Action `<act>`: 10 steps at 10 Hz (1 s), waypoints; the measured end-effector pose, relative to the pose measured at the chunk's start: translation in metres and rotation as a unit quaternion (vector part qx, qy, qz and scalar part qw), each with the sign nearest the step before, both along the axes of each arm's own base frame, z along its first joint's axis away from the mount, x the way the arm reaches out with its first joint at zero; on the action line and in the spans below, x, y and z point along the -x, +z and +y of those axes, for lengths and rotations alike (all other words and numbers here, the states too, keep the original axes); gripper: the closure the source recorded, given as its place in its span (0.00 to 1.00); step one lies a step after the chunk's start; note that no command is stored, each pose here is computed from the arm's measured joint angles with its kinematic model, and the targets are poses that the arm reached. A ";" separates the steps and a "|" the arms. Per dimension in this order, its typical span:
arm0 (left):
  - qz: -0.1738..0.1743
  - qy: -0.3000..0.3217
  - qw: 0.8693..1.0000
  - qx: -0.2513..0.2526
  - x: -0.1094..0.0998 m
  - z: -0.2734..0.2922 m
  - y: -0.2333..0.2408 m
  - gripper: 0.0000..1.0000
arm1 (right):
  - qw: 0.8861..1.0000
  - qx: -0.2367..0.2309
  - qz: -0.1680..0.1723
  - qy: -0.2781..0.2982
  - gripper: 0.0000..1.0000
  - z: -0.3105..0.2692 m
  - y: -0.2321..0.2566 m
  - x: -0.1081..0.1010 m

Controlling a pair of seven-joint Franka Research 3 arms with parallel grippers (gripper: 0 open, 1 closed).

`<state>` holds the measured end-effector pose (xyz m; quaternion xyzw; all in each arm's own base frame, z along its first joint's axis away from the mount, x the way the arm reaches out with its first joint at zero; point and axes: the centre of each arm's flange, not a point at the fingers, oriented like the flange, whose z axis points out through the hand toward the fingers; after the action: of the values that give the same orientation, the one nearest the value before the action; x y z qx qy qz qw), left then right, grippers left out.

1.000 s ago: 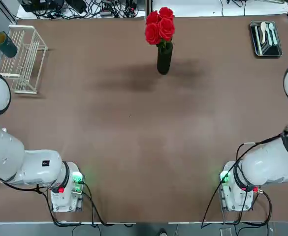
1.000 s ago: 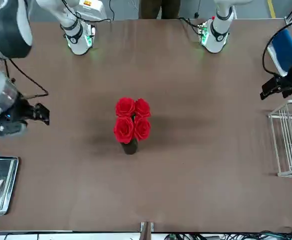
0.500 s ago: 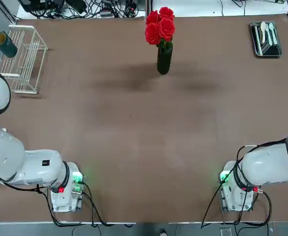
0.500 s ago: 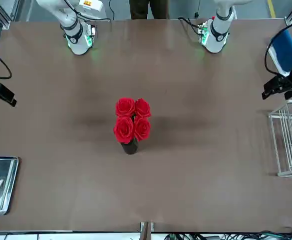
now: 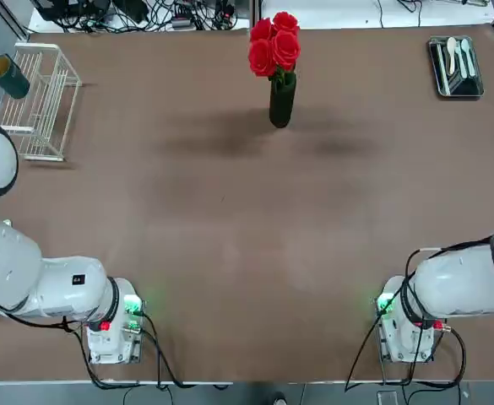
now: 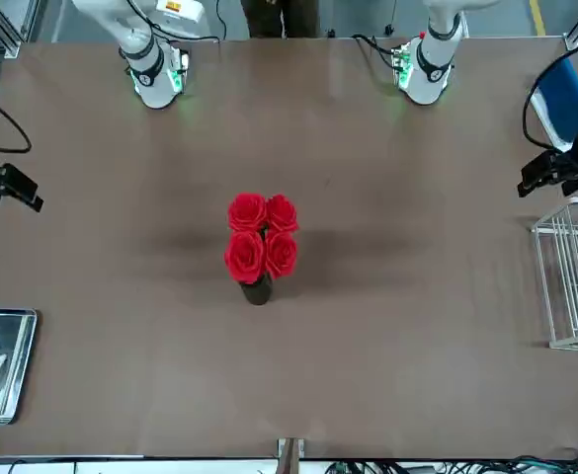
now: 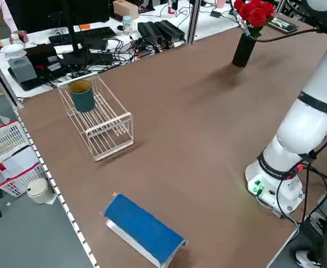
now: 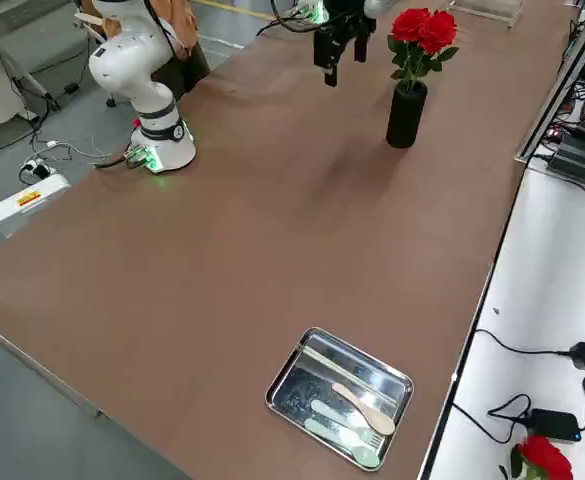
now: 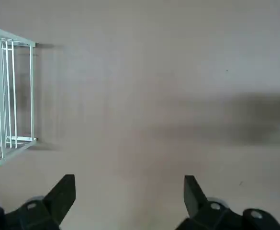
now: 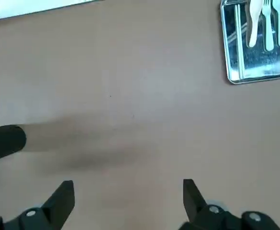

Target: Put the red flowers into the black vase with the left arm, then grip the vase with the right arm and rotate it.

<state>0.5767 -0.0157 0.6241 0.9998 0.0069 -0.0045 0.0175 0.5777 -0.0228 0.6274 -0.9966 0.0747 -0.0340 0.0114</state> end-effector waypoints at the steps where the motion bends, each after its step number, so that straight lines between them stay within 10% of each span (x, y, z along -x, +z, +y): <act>1: 0.000 0.000 1.000 0.000 0.000 0.000 0.000 0.00 | 1.000 0.000 -0.001 0.005 0.00 0.002 0.000 0.000; 10: 0.000 0.003 1.000 0.000 0.000 -0.001 0.000 0.00 | 1.000 0.000 -0.006 0.022 0.00 0.014 -0.013 -0.013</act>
<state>0.5767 -0.0163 0.6243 0.9998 0.0102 -0.0043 0.0175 0.5905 -0.0087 0.6140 -0.9977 0.0529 -0.0398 0.0122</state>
